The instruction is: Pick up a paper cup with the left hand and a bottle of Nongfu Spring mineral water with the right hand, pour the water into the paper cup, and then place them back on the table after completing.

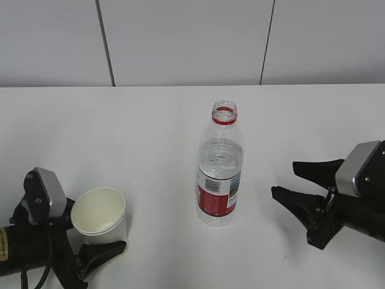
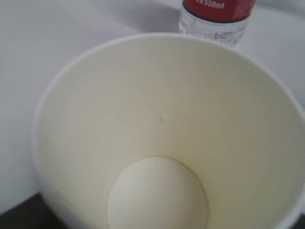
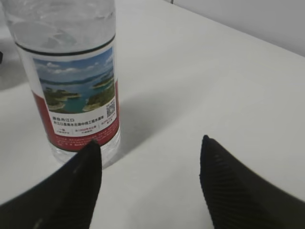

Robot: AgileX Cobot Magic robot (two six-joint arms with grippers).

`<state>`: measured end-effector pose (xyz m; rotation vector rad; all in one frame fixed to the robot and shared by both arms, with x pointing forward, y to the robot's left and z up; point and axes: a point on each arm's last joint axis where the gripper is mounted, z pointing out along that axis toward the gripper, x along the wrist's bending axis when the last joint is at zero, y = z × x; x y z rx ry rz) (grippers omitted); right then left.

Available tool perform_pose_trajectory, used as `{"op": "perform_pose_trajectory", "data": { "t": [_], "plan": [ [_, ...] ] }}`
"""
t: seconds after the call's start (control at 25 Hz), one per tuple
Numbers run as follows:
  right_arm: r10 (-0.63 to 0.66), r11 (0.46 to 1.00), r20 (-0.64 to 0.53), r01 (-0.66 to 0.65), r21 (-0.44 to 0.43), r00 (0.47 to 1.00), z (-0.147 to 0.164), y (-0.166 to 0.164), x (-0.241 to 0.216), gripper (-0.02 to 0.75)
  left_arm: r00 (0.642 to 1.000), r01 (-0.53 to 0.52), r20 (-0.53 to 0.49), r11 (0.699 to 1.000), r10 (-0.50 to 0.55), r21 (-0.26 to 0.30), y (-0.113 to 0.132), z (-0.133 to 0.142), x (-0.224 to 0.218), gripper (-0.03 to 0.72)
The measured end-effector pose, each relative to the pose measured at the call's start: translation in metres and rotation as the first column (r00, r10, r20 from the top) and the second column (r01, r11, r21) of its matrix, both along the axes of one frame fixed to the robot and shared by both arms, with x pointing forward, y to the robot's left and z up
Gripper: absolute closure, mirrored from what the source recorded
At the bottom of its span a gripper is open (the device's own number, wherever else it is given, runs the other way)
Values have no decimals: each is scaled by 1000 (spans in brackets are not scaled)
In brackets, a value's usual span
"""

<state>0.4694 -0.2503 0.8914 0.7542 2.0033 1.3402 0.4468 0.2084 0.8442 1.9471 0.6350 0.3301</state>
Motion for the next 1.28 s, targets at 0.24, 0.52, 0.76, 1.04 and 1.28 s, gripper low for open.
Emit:
{"op": "perform_pose_trajectory", "data": {
  "t": [0.24, 0.52, 0.76, 1.04, 1.28],
  "plan": [
    [33, 999, -11, -33, -4, 999, -4, 2, 1, 256, 1000, -1, 1, 1000, 1, -1, 0, 0, 0, 259],
    [128, 992, -10, -128, 5, 992, -7, 8, 12, 146, 1000, 2, 7, 1000, -2, 2, 0, 1, 0, 262],
    [196, 981, -42, -195, 19, 980, -16, 13, 19, 76, 997, -25, 72, 1000, 25, -5, 1, 15, 5, 263],
    [292, 956, -10, -292, 20, 956, -17, 38, 33, 76, 993, -49, 105, 999, 50, -11, 2, 21, 11, 264],
    [338, 940, -43, -336, 58, 940, -30, 58, 45, 76, 987, -45, 155, 999, 48, -22, -1, 27, 25, 264]
  ]
}}
